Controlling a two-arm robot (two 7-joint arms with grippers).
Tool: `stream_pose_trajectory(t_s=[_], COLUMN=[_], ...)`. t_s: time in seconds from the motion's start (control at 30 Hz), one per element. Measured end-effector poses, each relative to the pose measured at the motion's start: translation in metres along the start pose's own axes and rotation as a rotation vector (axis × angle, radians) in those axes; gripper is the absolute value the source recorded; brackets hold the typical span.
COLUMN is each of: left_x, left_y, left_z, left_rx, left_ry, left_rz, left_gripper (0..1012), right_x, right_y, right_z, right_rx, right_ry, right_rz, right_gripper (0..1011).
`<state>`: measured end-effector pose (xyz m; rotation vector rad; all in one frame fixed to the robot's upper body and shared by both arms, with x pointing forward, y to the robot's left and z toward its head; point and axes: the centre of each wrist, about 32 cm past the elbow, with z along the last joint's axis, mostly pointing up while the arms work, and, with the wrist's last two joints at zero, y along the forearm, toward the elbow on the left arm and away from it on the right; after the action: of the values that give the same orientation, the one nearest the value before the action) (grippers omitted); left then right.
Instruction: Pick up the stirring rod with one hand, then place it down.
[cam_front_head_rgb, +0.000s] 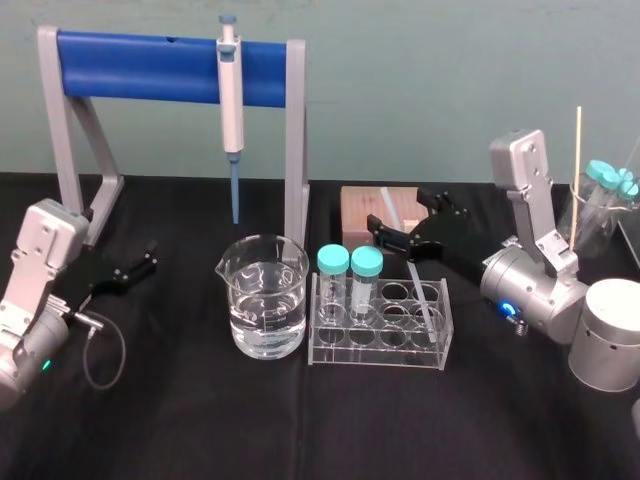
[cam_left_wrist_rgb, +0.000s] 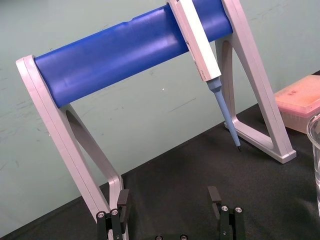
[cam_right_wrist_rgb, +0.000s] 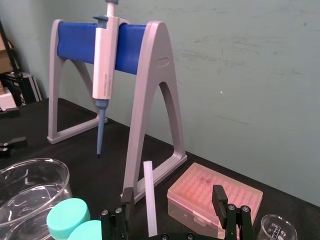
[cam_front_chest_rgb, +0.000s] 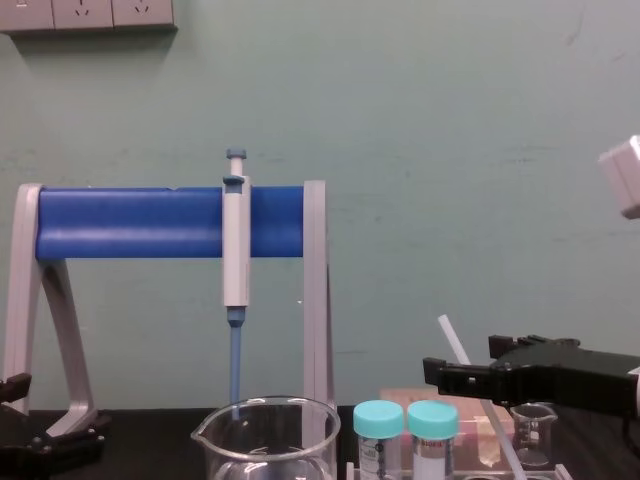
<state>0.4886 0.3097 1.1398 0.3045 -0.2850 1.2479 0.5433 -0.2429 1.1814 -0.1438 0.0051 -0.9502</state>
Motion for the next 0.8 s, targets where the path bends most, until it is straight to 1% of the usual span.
stream_pose_trajectory(t_s=[0.23,0.63,0.73,0.8], left_x=[0.0,0.0,0.0,0.0], left_y=[0.0,0.0,0.0,0.0], left_z=[0.0,0.0,0.0,0.0], left_rx=[0.0,0.0,0.0,0.0], left_ry=[0.0,0.0,0.0,0.0], left_rz=[0.0,0.0,0.0,0.0], left_gripper=[1000,1000,1000,1000], right_x=[0.0007,0.001,0.0009,0.0009], right_y=[0.0036,0.0032,0.0031,0.0031], right_z=[-0.0009,-0.001,-0.0009,-0.0009], right_rx=[-0.009,-0.009,-0.008,-0.008], right_ry=[-0.001,0.0,0.001,0.001], right_rz=[-0.011,-0.011,-0.011,-0.01], right_gripper=[1000,1000,956,908])
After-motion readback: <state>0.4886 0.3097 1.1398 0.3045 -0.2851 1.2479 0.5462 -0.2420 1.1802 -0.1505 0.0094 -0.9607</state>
